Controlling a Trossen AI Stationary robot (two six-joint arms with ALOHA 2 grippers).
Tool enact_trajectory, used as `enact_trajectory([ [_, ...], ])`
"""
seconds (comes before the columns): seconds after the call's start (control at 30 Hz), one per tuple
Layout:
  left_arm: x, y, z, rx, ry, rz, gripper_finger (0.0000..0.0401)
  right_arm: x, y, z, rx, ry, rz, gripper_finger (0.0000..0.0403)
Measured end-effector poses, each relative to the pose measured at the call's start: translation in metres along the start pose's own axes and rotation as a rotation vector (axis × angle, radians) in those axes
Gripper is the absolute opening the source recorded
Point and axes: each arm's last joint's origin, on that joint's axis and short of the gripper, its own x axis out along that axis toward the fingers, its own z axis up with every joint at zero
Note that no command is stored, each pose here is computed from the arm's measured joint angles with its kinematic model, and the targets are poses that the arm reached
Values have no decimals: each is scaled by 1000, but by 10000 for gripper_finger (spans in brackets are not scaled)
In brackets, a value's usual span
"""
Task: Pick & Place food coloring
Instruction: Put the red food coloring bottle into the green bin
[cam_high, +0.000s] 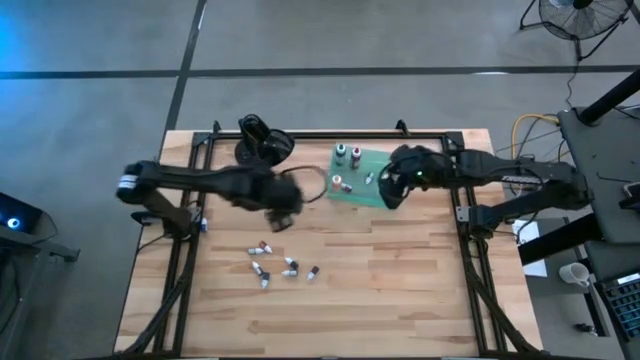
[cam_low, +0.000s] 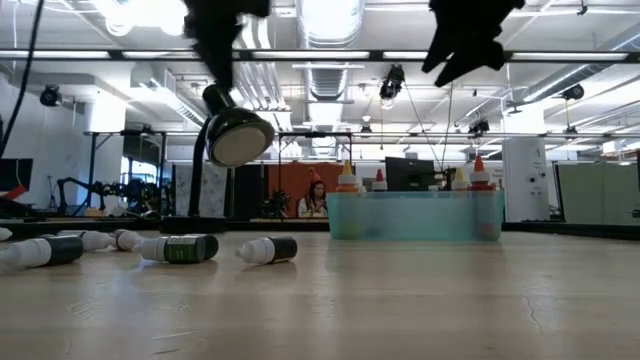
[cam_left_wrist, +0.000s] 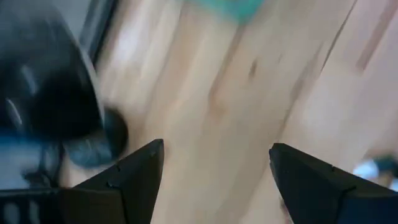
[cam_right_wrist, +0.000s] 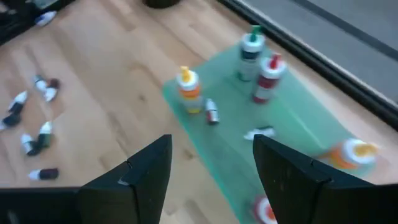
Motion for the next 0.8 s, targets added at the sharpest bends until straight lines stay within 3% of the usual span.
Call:
enact_trajectory([
  [0.13, 15, -2, -46, -147, 140, -96, 264, 23, 15, -4, -52, 82, 87, 219],
  [0.37, 50, 0, -112, -305, 367, -60, 264, 68, 58, -12, -137, 239, 222, 219],
  [0.67, 51, 11, -156, -368, 540, 87, 263, 110, 141, 6, -261, 288, 422, 219],
  [0.8, 44, 12, -162, -349, 506, 38, 263, 133, 164, 16, -302, 296, 471, 219],
])
